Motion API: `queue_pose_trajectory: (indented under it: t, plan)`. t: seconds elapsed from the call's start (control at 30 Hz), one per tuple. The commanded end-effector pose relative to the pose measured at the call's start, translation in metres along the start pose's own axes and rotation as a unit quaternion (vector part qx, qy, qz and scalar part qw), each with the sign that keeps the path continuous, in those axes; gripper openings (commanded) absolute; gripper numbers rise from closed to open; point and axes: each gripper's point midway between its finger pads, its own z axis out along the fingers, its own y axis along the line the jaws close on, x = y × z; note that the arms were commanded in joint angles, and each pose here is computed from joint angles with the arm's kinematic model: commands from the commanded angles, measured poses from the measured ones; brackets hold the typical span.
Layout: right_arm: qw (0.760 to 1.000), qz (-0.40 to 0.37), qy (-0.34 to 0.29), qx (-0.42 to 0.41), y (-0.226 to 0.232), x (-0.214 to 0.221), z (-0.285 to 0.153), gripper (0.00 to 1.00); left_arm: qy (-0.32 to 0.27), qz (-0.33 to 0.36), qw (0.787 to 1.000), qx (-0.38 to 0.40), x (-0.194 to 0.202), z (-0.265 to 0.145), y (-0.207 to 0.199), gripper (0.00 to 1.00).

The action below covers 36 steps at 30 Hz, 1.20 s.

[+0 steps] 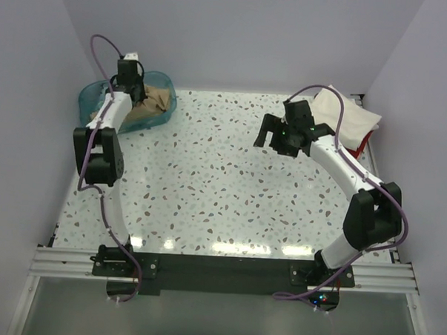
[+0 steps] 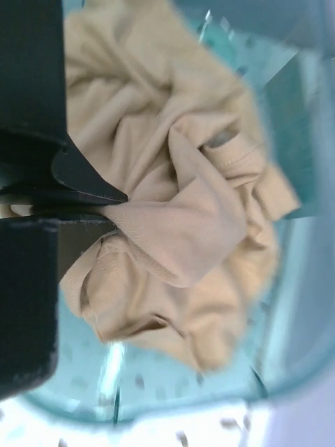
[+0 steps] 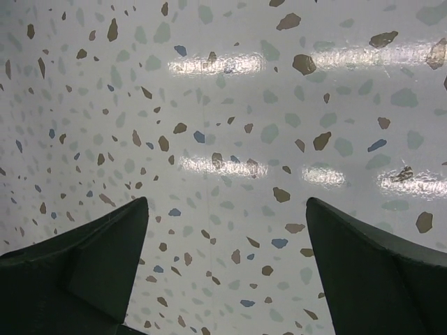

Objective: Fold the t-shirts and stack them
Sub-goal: Grab the tshirt from the pile, then move the tshirt to the center of the board

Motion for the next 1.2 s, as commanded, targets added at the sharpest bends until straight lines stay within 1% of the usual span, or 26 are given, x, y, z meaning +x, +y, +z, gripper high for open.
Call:
queue_pose_trajectory:
  t: [0.0,0.03,0.1,0.13,0.2,0.23,0.27,0.3,0.33,0.37,0.4,0.43,0.47,0.5,0.53,0.57,0.6,0.63,0.67,0.7,0.73,0.77,0.8,0.93,1.03,1.17]
  plan:
    - [0.999,-0.019,-0.022,-0.041,0.023,-0.019,-0.007,0.97,-0.160,-0.045,0.985,0.043,-0.121,-0.101,-0.005,0.00]
    - [0.999,-0.021,-0.020,-0.044,0.023,-0.018,-0.008,0.97,-0.179,-0.053,0.981,0.054,-0.135,-0.129,-0.005,0.00]
    - [0.998,-0.028,-0.020,-0.049,0.024,-0.017,-0.009,0.97,-0.195,-0.059,0.975,0.090,-0.144,-0.160,-0.015,0.00]
    - [0.998,-0.032,-0.016,-0.053,0.024,-0.013,-0.009,0.97,-0.214,-0.061,0.969,0.105,-0.151,-0.192,-0.017,0.00]
    - [0.997,-0.039,-0.018,-0.059,0.025,-0.013,-0.013,0.97,-0.230,-0.051,0.959,0.160,-0.154,-0.231,-0.036,0.00]
    - [0.997,-0.040,-0.015,-0.060,0.024,-0.011,-0.013,0.97,-0.254,-0.049,0.948,0.184,-0.162,-0.269,-0.037,0.00]
    - [0.997,-0.045,-0.017,-0.067,0.027,-0.011,-0.016,0.97,-0.256,-0.041,0.934,0.247,-0.159,-0.297,-0.063,0.00]
    - [0.996,-0.048,-0.017,-0.070,0.027,-0.010,-0.017,0.97,-0.258,-0.045,0.925,0.274,-0.158,-0.316,-0.069,0.00]
    - [0.996,-0.052,-0.014,-0.076,0.029,-0.008,-0.019,0.97,-0.283,-0.050,0.909,0.301,-0.163,-0.358,-0.070,0.00]
    - [0.995,-0.054,-0.010,-0.078,0.029,-0.005,-0.020,0.97,-0.281,-0.059,0.895,0.342,-0.159,-0.381,-0.081,0.00]
    - [0.995,-0.060,-0.012,-0.082,0.029,-0.005,-0.024,0.97,-0.282,-0.064,0.887,0.359,-0.154,-0.395,-0.084,0.00]
    - [0.995,-0.062,-0.008,-0.082,0.028,-0.001,-0.024,0.97,-0.300,-0.068,0.874,0.377,-0.153,-0.426,-0.082,0.00]
    - [0.994,-0.064,-0.001,-0.083,0.026,0.003,-0.026,0.97,-0.289,-0.081,0.864,0.405,-0.146,-0.441,-0.087,0.00]
    - [0.994,-0.070,-0.007,-0.088,0.028,0.003,-0.033,0.97,-0.271,-0.087,0.864,0.414,-0.131,-0.439,-0.089,0.00]
    - [0.994,-0.071,-0.001,-0.085,0.023,0.010,-0.031,0.97,-0.273,-0.087,0.857,0.428,-0.121,-0.454,-0.088,0.02]
    - [0.994,-0.074,-0.002,-0.086,0.022,0.013,-0.033,0.97,-0.257,-0.102,0.858,0.432,-0.110,-0.451,-0.088,0.08]
    - [0.993,-0.076,-0.005,-0.087,0.020,0.014,-0.037,0.97,-0.220,-0.112,0.871,0.424,-0.081,-0.434,-0.087,0.16]
    - [0.994,-0.077,0.004,-0.081,0.014,0.024,-0.035,0.97,-0.197,-0.128,0.888,0.396,-0.065,-0.416,-0.081,0.39]
    - [0.994,-0.077,0.005,-0.076,0.011,0.027,-0.036,0.97,-0.167,-0.142,0.903,0.370,-0.047,-0.398,-0.076,0.55]
    - [0.995,-0.075,0.008,-0.072,0.007,0.031,-0.037,0.97,-0.083,-0.158,0.932,0.317,0.001,-0.365,-0.066,0.67]
    - [0.995,-0.073,0.013,-0.069,0.003,0.039,-0.040,0.97,-0.050,-0.174,0.954,0.240,0.024,-0.338,-0.046,0.82]
    - [0.995,-0.066,0.017,-0.066,-0.001,0.044,-0.041,0.97,0.013,-0.170,0.965,0.198,0.060,-0.324,-0.035,0.85]
    - [0.996,-0.062,0.029,-0.057,-0.009,0.056,-0.039,0.97,0.049,-0.156,0.971,0.174,0.086,-0.309,-0.030,0.87]
    - [0.997,-0.040,0.033,-0.050,-0.024,0.082,-0.042,0.97,0.094,-0.121,0.978,0.139,0.133,-0.294,-0.016,0.89]
    - [0.997,-0.020,0.052,-0.047,-0.031,0.101,-0.039,0.97,0.116,-0.103,0.977,0.146,0.155,-0.290,-0.017,0.89]
    - [0.996,-0.005,0.063,-0.059,-0.027,0.113,-0.037,0.95,0.158,-0.090,0.964,0.193,0.184,-0.291,-0.030,0.88]
